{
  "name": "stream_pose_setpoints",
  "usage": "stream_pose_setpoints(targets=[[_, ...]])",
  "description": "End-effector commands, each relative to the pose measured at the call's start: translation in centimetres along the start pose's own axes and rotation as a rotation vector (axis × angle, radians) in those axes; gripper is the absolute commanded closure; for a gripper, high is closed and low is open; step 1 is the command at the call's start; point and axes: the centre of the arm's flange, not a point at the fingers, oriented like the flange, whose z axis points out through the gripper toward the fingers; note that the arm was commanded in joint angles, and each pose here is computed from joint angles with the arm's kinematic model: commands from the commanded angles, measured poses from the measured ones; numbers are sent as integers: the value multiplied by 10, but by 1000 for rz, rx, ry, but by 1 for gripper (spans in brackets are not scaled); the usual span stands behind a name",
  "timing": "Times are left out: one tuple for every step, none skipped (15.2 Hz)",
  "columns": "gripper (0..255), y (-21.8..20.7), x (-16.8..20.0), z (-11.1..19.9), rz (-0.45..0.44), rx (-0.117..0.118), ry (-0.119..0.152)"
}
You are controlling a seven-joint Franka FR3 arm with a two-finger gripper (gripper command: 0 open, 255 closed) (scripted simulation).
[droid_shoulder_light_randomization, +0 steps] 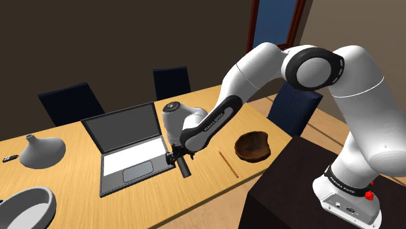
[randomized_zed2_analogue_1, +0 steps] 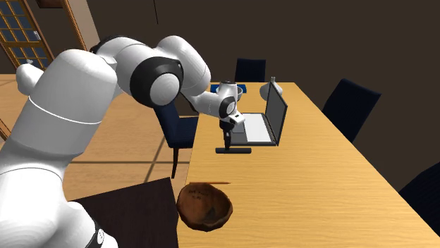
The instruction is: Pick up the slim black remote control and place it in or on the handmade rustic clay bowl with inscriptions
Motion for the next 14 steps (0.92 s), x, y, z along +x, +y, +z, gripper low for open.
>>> stream_pose_setpoints(targets=[[0,-4,0,11,1,0,1],[0,-4,0,16,1,0,1],[0,-4,0,22,1,0,1],[0,-4,0,27,1,0,1],[0,-4,0,32,1,0,1],[0,-4,0,41,1,0,1],[0,-4,0,41,1,0,1],[0,-4,0,41,1,0,1],[0,-4,0,41,1,0,1],[0,-4,0,41,1,0,1],[0,-4,0,41,1,0,1],[0,-4,0,41,1,0,1],[0,-4,0,41,1,0,1],[0,-4,0,41,1,0,1]])
